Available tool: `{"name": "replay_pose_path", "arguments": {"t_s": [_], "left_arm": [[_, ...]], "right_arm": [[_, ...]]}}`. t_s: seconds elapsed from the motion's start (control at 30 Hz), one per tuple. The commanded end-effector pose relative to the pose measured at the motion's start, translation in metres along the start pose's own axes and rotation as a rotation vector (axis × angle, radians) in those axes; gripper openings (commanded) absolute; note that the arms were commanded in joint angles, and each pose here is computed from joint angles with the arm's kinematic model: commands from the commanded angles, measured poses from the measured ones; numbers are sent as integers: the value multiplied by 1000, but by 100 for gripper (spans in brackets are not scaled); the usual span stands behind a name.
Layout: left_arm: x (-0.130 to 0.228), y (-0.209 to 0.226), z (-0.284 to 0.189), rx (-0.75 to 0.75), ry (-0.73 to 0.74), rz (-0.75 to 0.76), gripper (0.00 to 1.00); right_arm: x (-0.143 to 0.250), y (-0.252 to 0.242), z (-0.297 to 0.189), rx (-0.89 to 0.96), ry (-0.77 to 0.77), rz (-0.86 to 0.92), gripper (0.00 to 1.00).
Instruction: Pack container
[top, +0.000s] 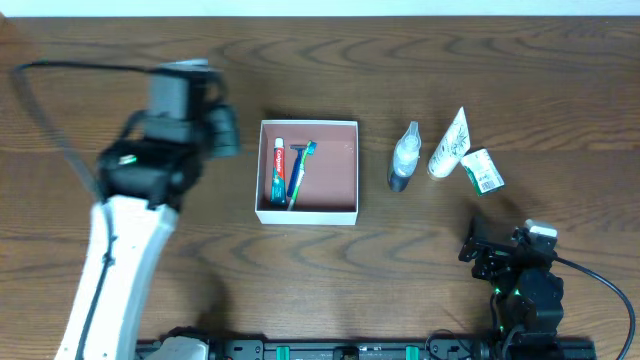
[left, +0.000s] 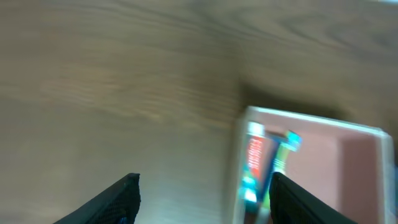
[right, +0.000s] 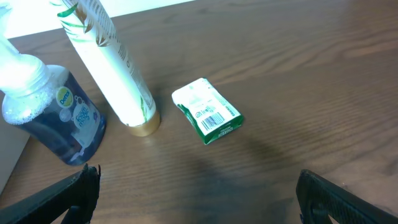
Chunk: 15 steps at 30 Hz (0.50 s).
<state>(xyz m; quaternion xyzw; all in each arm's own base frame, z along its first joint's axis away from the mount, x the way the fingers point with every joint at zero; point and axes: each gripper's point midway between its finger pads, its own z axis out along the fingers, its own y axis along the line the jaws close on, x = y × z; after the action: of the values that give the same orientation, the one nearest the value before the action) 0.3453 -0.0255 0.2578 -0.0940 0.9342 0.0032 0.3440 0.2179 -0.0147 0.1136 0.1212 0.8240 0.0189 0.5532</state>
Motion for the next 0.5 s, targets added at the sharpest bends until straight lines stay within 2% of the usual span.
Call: {"name": "replay_pose_path", "arguments": {"t_s": [0.0,0.1,0.17,0.2,0.47], "left_arm": [[-9,45,-11,-97,-33,-108,67],[-7,70,-12,-146,-20,-162,68],[-4,83,-12,-173,-6,-187,83],[-3,86,-12,-182,-2,-195,98],[-3,96,-12,-200,-1,-217,98]], "right_arm": [[-1,-2,0,6,-6,-9,99],[-1,-2,0,6,-6,-9,99],[-1,-2,0,7,-6,-9,99],[-1,-2,0,6,-6,-9,99],[-1,-2,0,6,-7,-9,99]]}}
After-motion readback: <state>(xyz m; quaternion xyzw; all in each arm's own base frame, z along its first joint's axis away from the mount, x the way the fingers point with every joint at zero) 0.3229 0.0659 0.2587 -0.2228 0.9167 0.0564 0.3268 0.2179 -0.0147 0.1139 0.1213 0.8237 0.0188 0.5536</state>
